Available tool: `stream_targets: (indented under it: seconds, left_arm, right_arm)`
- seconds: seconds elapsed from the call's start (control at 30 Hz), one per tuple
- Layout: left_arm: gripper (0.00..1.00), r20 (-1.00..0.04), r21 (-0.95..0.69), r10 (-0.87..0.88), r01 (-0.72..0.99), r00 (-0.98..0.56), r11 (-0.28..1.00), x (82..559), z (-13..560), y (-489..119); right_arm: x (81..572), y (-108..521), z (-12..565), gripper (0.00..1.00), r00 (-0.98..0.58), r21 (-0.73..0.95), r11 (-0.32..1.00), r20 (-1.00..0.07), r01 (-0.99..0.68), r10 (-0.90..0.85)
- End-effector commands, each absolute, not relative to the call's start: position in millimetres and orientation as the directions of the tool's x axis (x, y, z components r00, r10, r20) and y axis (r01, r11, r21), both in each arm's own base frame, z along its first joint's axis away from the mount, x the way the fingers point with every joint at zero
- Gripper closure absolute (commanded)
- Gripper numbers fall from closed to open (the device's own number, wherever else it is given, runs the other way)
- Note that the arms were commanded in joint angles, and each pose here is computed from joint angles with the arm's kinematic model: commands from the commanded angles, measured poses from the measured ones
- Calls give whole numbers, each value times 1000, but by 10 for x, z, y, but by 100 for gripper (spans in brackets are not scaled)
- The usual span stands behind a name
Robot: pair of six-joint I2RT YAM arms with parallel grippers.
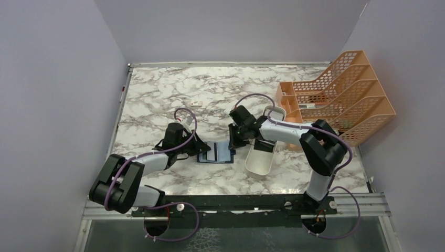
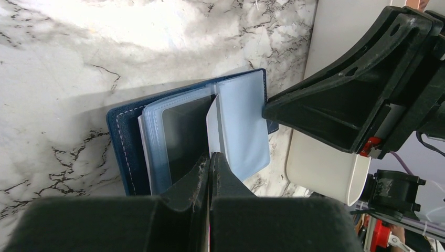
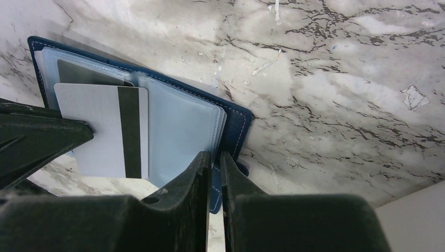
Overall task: Put the credit cards into the card holder
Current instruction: Insert the credit card into the card holder.
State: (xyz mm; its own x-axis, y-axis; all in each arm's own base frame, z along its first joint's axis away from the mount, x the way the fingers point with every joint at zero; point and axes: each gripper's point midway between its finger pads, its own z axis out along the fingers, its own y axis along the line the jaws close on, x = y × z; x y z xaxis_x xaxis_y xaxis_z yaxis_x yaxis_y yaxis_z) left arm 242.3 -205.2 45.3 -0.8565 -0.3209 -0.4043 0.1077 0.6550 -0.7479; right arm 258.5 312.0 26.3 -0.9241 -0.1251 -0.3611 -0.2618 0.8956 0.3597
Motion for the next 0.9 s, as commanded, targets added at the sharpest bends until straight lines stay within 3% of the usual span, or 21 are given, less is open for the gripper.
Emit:
stream_targets:
  seconds: [0.0, 0.23, 0.57, 0.7, 0.87]
  left_arm:
    - [100, -380, -747, -297, 101, -876, 657, 2334, 378, -2055]
    - [100, -395, -748, -293, 120, -871, 653, 2352, 364, -2067]
    - [100, -338, -770, -289, 86, -896, 633, 2314, 256, -2118]
    - [100, -290, -741, -349, -22, -891, 671, 2284, 122, -1997]
    - [100, -313, -651, -365, -82, -877, 755, 2290, 8, -1801]
  right_arm:
    - [2562, 2891, 48, 85, -928, 240, 940, -341, -242, -151]
    - [2539, 2908, 17, 85, -929, 251, 935, -334, -249, -157]
    - [2530, 2893, 2, 85, -929, 247, 935, -333, -254, -164]
    - [2525, 2888, 0, 85, -928, 245, 935, -331, -256, -167]
    - [2530, 2883, 12, 85, -926, 243, 935, -337, -257, -167]
